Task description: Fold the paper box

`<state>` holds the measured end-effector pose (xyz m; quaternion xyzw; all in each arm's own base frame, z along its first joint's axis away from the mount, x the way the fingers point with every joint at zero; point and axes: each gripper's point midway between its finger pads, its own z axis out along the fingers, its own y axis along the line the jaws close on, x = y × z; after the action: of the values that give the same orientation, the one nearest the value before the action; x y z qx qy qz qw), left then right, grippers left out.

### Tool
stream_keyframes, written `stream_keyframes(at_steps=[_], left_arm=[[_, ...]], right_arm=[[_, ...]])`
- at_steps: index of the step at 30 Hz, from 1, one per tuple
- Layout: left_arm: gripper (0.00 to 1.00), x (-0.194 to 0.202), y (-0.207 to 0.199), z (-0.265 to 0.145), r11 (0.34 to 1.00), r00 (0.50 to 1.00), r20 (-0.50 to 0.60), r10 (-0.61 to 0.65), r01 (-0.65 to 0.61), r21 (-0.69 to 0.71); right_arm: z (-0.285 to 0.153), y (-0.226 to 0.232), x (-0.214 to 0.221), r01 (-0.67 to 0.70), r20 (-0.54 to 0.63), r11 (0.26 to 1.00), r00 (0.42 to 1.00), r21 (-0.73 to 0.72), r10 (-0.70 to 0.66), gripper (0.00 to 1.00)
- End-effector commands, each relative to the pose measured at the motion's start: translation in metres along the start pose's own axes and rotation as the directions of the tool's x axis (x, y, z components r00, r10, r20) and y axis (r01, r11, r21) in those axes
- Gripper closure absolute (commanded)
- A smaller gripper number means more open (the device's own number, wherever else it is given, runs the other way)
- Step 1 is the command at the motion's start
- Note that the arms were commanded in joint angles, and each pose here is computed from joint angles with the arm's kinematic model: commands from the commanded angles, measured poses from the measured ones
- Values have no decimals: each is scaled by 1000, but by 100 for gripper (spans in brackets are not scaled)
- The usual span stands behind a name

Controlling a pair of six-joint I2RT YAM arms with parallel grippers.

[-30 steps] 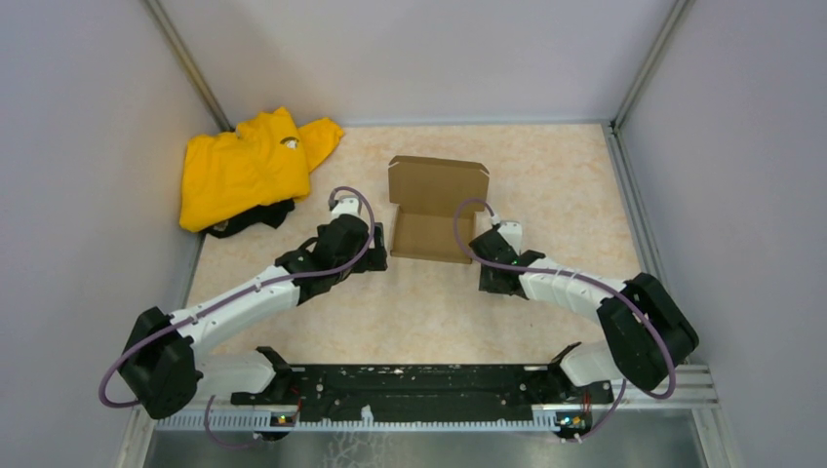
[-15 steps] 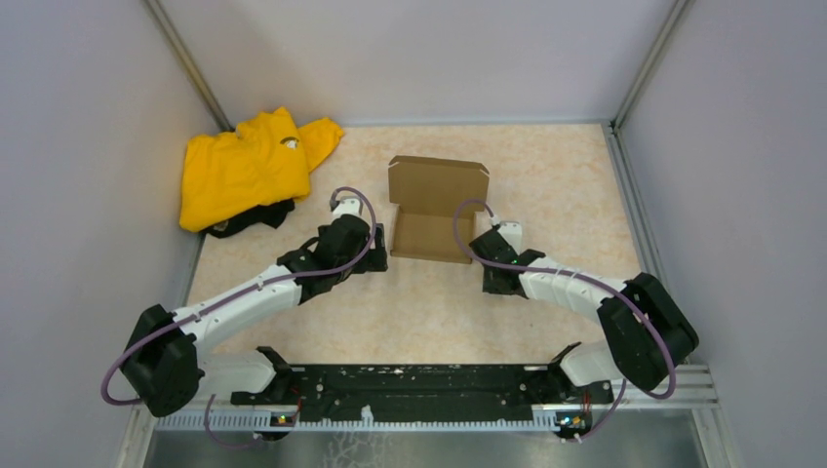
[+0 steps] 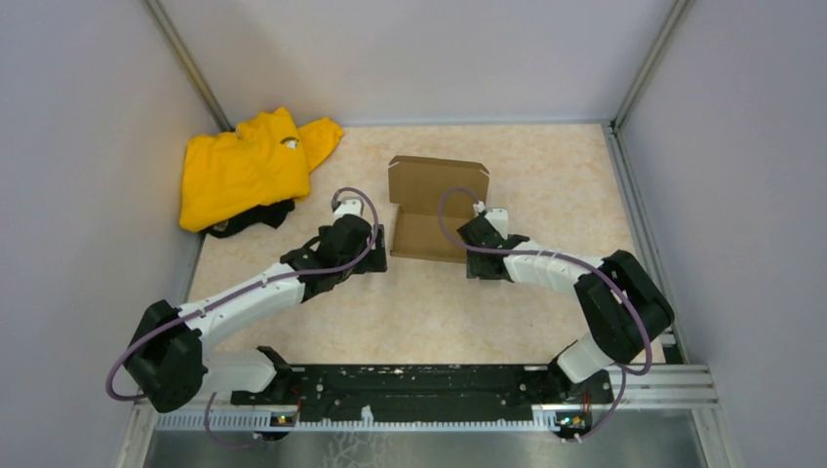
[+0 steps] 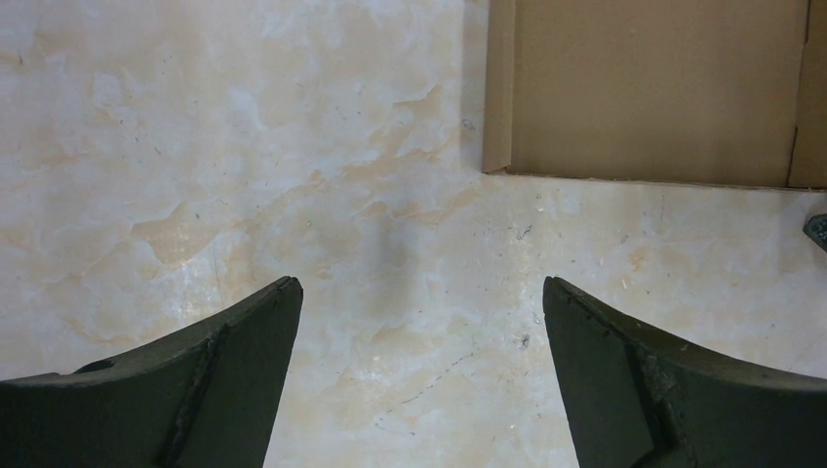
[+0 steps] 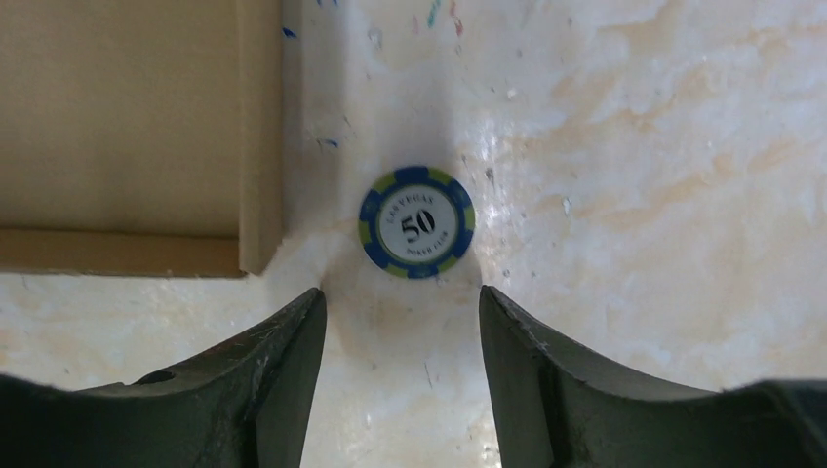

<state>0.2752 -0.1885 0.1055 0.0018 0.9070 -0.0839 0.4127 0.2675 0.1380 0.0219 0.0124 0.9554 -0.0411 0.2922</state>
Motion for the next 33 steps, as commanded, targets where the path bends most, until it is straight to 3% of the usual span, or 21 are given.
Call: stream_keyframes(at_steps=[1, 15, 33], left_arm=[[1, -17, -1, 0, 1000, 999, 40, -4, 4, -8], [1, -17, 0, 4, 1000, 999, 36, -10, 10, -8], [1, -13, 0, 6, 1000, 1000, 28, -12, 12, -10]], right_arm=[[11, 3, -13, 2, 22, 1000, 1000, 4, -3, 42], [26, -6, -10, -41, -12, 999, 999, -17, 41, 42], [28, -8, -3, -50, -31, 999, 998, -22, 49, 55]])
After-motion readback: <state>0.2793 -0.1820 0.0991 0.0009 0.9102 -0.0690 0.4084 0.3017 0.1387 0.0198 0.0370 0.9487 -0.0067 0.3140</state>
